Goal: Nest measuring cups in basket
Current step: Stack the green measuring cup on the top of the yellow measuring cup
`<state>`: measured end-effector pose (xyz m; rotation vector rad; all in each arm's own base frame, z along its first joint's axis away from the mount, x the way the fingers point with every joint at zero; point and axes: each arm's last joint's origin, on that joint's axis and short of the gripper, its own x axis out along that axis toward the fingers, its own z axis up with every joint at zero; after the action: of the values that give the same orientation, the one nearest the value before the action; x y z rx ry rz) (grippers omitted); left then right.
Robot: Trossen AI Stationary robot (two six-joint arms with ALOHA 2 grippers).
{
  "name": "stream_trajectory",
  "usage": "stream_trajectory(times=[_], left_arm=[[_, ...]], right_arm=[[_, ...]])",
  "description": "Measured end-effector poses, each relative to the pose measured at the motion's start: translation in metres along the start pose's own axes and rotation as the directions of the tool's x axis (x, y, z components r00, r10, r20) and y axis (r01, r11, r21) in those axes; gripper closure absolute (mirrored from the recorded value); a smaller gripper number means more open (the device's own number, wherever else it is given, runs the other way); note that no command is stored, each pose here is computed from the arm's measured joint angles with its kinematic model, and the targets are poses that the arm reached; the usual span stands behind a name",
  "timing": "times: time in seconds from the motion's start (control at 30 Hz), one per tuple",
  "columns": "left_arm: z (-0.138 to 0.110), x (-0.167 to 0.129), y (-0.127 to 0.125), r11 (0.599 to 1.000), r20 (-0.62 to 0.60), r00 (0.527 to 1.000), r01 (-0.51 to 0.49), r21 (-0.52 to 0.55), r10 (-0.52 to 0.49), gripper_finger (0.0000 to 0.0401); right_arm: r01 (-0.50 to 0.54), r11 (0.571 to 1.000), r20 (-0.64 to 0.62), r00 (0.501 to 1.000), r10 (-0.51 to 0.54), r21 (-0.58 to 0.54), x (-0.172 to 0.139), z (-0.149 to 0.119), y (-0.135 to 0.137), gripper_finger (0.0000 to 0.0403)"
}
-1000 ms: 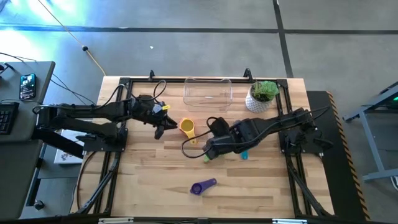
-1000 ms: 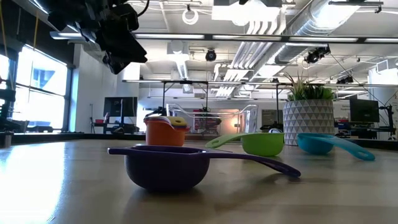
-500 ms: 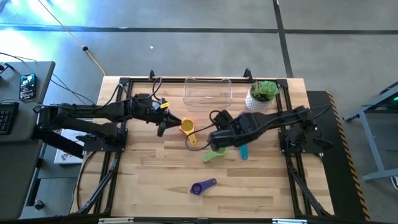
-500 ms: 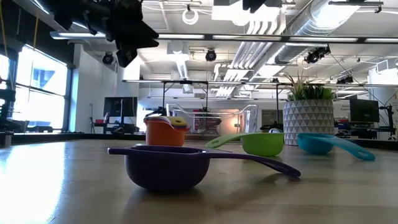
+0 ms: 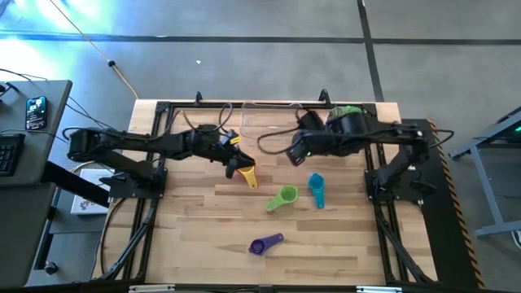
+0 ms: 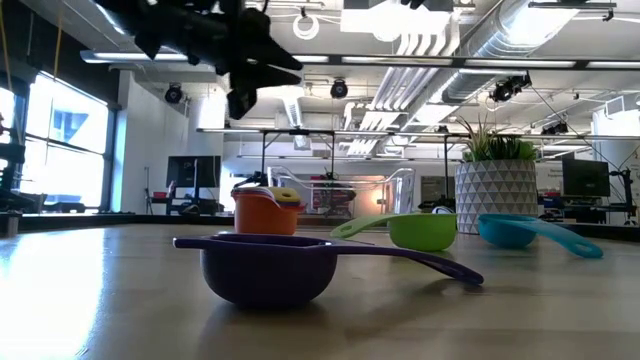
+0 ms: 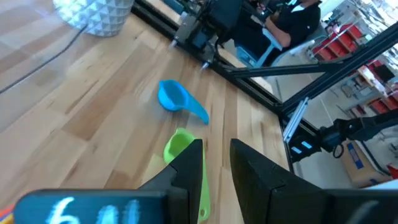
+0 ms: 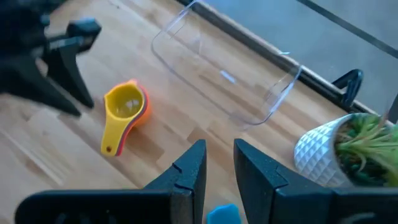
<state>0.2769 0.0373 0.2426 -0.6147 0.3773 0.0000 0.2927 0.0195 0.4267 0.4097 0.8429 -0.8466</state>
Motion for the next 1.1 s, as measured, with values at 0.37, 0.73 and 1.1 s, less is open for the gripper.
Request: stream_trajectory(times=[0.37,0.73,1.1], left_arm=[[0.013,0.053,-0.007,0.999,-0.110,0.993,-0.048,-0.009,0.047,0.0329],[0.001,0.103,-0.008,0.997,-0.185,0.980,-0.075,0.000,0.074,0.0329],[-0.014,0.140,-0.012,0.994,-0.240,0.965,-0.106,0.017,0.107,0.0329]], right_arm=[[0.010,1.000,0.009,1.000,-0.010,-0.030,-0.001,0.012,-0.020,0.0329],[0.027,0.998,0.007,1.000,-0.026,-0.050,0.003,0.017,-0.025,0.0329],[0.032,0.997,0.010,0.999,-0.032,-0.070,0.003,0.017,-0.024,0.0329]])
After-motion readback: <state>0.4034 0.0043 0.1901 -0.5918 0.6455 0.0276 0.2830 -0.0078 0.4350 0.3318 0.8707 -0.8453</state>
